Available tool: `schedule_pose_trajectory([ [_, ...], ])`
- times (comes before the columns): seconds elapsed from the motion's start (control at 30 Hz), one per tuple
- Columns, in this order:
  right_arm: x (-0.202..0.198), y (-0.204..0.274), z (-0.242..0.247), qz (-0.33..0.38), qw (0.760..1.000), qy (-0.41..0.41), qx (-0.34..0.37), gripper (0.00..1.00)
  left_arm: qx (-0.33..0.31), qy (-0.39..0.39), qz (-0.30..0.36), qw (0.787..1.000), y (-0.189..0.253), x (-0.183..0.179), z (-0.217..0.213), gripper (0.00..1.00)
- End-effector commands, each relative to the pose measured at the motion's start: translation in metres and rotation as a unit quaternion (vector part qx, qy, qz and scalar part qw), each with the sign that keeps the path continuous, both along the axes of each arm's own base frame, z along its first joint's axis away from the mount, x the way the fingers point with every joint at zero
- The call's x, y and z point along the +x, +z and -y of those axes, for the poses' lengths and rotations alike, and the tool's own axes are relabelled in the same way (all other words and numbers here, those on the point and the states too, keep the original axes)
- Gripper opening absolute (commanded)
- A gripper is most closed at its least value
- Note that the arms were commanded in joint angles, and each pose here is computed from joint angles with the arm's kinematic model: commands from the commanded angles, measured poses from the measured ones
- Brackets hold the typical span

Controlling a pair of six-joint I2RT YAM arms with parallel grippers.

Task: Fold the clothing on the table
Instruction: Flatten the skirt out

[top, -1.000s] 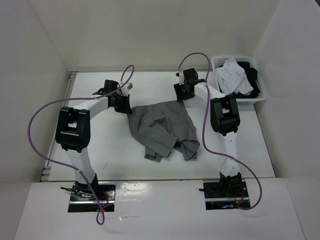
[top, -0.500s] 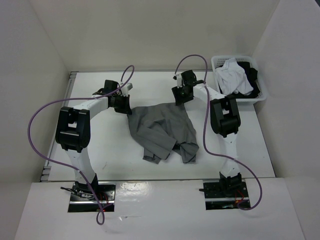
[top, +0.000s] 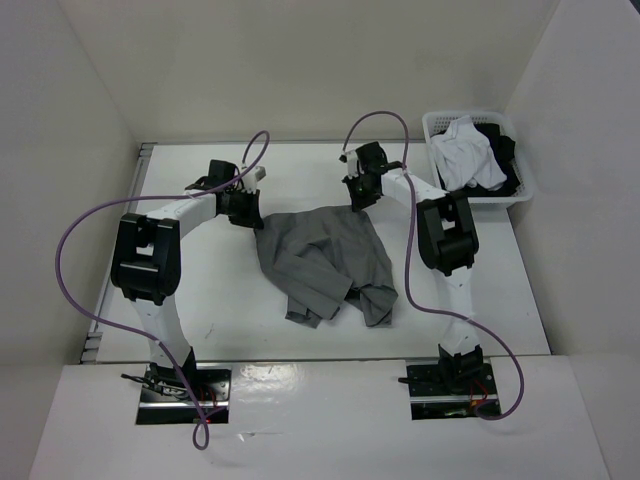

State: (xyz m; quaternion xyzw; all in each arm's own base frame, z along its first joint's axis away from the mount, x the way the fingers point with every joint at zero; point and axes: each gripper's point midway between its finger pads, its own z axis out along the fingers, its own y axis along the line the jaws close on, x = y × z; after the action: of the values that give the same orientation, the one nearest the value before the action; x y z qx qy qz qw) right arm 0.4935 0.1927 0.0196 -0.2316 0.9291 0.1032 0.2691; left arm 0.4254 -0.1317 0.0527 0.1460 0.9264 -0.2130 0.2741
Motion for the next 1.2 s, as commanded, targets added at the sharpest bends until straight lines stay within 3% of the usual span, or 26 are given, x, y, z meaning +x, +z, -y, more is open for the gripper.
schedule_pose_trajectory([
  [0.0,-0.035,-0.019,0.012,-0.061,0.997,-0.001,-0.038,0.00,0.001,-0.012,0.016,1.000,0.012,-0.001,0.002,0.00],
  [0.13,-0.026,0.053,0.012,0.006,0.999,-0.009,-0.033,0.00,0.004,-0.009,0.081,0.997,0.072,0.006,0.000,0.00],
  [0.17,-0.024,0.096,0.011,0.045,0.999,-0.010,-0.018,0.00,-0.001,-0.008,0.118,0.993,0.104,0.006,0.000,0.00],
  [0.23,-0.025,0.138,0.013,0.082,0.996,-0.018,-0.005,0.00,0.006,0.004,0.153,0.988,0.134,0.005,-0.006,0.00],
  [0.37,-0.058,0.245,0.001,0.176,0.984,-0.003,0.035,0.00,0.000,0.002,0.227,0.974,0.204,-0.013,-0.007,0.00],
  [0.57,-0.115,0.315,-0.004,0.265,0.962,0.028,0.056,0.00,-0.005,-0.019,0.356,0.934,0.298,-0.073,-0.003,0.00],
  [0.67,-0.144,0.350,0.000,0.308,0.946,0.054,0.080,0.00,-0.007,-0.044,0.407,0.912,0.319,-0.108,-0.006,0.00],
  [0.8,-0.190,0.386,0.010,0.342,0.928,0.100,0.105,0.00,-0.008,-0.067,0.431,0.900,0.335,-0.146,-0.009,0.00],
  [1.03,-0.284,0.408,0.007,0.359,0.881,0.253,0.177,0.00,-0.025,-0.126,0.467,0.875,0.346,-0.212,-0.009,0.00],
  [1.13,-0.307,0.409,0.014,0.359,0.869,0.281,0.194,0.00,-0.032,-0.153,0.471,0.868,0.345,-0.237,-0.009,0.01],
  [1.17,-0.326,0.414,0.010,0.362,0.852,0.313,0.211,0.00,-0.037,-0.157,0.465,0.871,0.342,-0.243,-0.008,0.01],
])
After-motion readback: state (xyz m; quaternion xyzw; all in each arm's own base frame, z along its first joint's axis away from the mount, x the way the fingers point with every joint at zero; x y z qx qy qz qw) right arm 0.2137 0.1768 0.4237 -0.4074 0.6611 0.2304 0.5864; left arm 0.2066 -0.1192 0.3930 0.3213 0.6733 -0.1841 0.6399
